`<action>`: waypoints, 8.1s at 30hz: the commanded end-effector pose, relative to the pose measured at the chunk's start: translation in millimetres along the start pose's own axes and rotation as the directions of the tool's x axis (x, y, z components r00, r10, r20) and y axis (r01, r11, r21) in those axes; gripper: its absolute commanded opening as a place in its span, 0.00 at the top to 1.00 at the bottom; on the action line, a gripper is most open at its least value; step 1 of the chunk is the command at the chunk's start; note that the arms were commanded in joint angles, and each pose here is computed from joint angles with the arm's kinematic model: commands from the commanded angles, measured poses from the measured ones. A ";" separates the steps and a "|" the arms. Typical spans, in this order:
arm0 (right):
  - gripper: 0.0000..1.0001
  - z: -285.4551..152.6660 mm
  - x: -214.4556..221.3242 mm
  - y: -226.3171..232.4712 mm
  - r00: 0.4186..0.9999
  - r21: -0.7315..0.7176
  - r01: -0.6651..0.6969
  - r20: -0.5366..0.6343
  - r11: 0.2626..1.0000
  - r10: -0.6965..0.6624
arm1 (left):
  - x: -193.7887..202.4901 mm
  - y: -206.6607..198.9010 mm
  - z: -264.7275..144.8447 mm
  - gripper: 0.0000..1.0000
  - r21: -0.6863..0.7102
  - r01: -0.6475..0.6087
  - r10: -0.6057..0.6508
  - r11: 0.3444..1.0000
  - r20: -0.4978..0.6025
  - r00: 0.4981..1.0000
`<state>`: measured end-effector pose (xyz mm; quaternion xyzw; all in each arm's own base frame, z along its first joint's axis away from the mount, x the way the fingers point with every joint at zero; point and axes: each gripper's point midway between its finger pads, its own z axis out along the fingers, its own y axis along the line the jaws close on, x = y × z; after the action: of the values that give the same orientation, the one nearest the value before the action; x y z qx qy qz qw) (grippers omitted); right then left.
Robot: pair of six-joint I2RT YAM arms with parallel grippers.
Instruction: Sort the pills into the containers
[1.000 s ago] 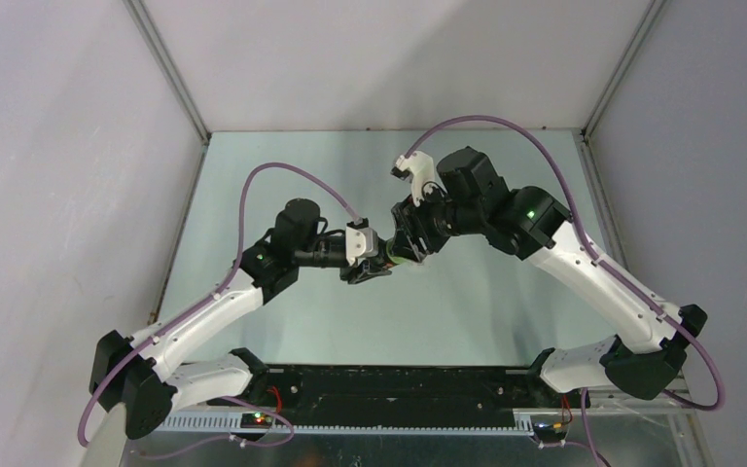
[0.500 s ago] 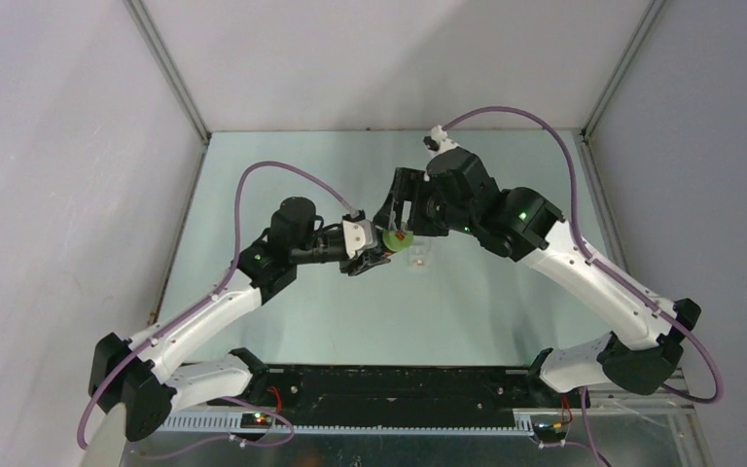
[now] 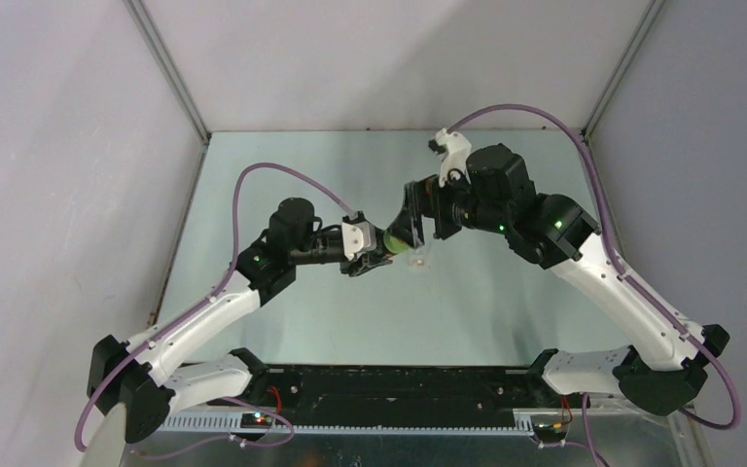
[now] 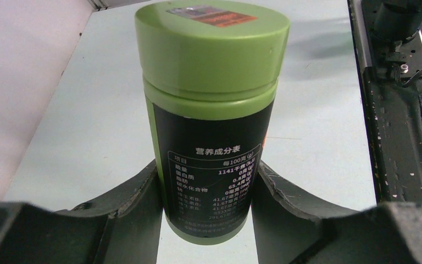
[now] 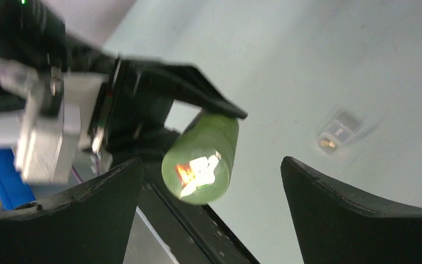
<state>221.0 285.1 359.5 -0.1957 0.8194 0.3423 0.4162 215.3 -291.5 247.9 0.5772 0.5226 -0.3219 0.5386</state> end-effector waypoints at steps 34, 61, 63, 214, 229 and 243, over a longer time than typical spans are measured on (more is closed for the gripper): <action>0.74 30.5 12.9 -7.5 0.967 0.257 -0.256 0.076 0.932 0.244 | -29.3 7.6 -4.1 1.00 -0.033 -0.060 0.062 0.998 0.084 0.995; 0.13 -16.1 37.6 20.9 0.937 -0.118 0.336 -0.061 0.934 -0.345 | -29.2 -6.9 -9.4 1.00 0.031 -0.047 0.045 0.998 0.070 0.997; 0.17 -14.4 36.0 19.5 0.930 -0.111 0.354 -0.065 0.929 -0.362 | -29.1 -9.2 -8.7 1.00 0.050 -0.041 0.037 0.998 0.067 0.997; 0.61 85.4 171.4 -238.2 0.784 0.500 -0.459 -0.160 0.734 0.600 | 221.6 47.7 132.3 0.60 -0.515 0.855 -0.990 -0.058 0.143 0.019; 0.61 123.5 199.1 -223.9 0.754 0.400 -0.464 -0.290 0.790 0.590 | 237.1 39.6 125.8 0.66 -0.565 0.819 -0.989 -0.101 0.147 -0.021; 0.54 152.1 216.9 -214.5 0.729 0.354 -0.491 -0.333 0.796 0.598 | 237.1 32.2 127.4 0.70 -0.538 0.823 -0.979 -0.183 0.180 -0.099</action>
<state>309.9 229.9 38.8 0.0417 0.9484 0.2852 0.1320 335.1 -355.9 29.0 -0.0862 0.8972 -0.3920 0.1841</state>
